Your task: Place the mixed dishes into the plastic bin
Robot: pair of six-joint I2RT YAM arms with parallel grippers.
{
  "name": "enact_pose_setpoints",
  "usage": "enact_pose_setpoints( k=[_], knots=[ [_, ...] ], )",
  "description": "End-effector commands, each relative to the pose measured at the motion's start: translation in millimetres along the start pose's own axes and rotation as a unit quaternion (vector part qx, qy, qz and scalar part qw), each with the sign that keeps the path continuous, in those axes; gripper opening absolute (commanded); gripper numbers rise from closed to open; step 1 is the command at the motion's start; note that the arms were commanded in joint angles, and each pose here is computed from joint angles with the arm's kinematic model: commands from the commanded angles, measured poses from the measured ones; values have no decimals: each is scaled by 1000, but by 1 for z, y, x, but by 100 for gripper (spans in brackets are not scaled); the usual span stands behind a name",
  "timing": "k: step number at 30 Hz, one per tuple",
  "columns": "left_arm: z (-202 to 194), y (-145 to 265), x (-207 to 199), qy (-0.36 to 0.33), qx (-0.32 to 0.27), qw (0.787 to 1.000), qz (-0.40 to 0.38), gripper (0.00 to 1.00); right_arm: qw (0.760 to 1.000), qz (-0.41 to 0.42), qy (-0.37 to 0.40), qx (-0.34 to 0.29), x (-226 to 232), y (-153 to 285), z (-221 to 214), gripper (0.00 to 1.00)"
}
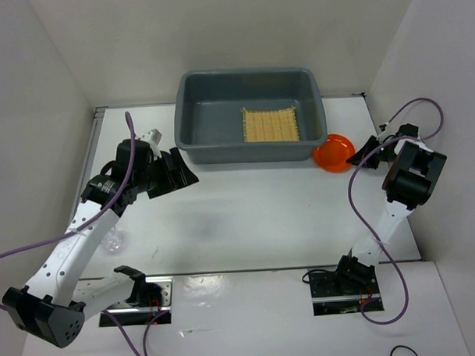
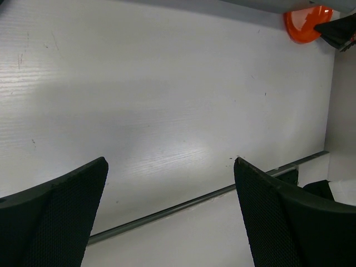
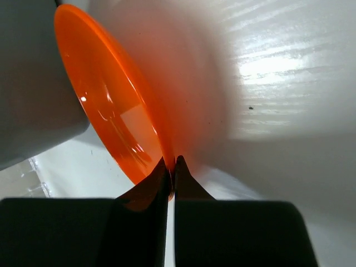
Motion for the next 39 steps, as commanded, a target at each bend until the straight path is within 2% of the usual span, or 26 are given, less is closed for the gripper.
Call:
enact_pose_setpoints(
  k=[1,3,6,10,11,14,15,17,18,19,20,21,22,23,24,25,27,30,31,32,35,39],
  knots=[
    [2,-3,-3,12,-7,1000,-21,100,999,-49,-14,7,-24,10,-5,0],
    [1,-6,-2,12,-5,1000,-25,100,998,-66,2,-17,-10,40,-3,0],
    [1,-6,-3,10,-12,999,-31,100,990,-104,76,-60,28,87,2,0],
    [2,-8,0,-1,-14,1000,-21,100,960,-137,190,-155,90,156,13,0],
    [4,-12,2,2,-16,1000,-17,100,940,-137,247,-194,120,182,19,0],
    [9,-18,-1,-9,-16,1000,-24,100,906,-104,334,-240,171,210,24,0],
    [13,-21,-3,-10,-18,999,-25,100,886,-96,367,-269,199,228,28,0],
    [19,-23,-7,-23,-22,999,-34,100,862,-54,421,-277,240,225,30,0],
    [22,-27,-6,-29,-21,999,-27,100,840,-38,458,-289,267,230,34,0],
    [29,-26,-10,-31,-32,999,-26,100,847,-35,462,-259,273,212,35,0],
    [32,-26,-12,-39,-34,998,-27,100,831,-3,499,-245,308,197,30,0],
    [36,-29,-13,-46,-33,998,-26,100,832,9,505,-231,318,183,30,0],
    [39,-29,-16,-47,-36,998,-28,100,842,20,501,-199,316,153,37,0],
    [46,-25,-21,-57,-44,997,-33,100,840,47,505,-191,336,145,37,0],
    [49,-24,-22,-64,-47,996,-28,100,850,64,492,-176,340,131,41,0],
    [52,-25,-24,-69,-49,996,-29,100,872,72,468,-126,325,84,53,0],
    [57,-21,-25,-76,-60,995,-23,100,864,112,477,-117,345,68,59,0],
    [57,-10,-26,-77,-76,994,-22,100,857,102,499,-84,355,18,57,0],
    [57,-8,-23,-75,-80,994,-20,100,852,108,504,-93,365,16,61,0],
    [57,-1,-25,-73,-92,993,-28,100,864,107,488,-65,351,-19,61,0],
    [53,7,-22,-66,-106,992,-31,100,877,87,472,-30,329,-69,56,0],
    [47,17,-17,-60,-115,991,-21,100,881,40,471,-5,299,-101,55,0]
  ],
)
Point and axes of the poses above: each gripper's point midway between its finger pads, its own y axis back along the fingers, its own x axis along the line the jaws close on, z = x × y, the point moved 9 cm from there along y, back along the fingers, and after that the axes turned 1 degree about y, right-handed, at the moved point
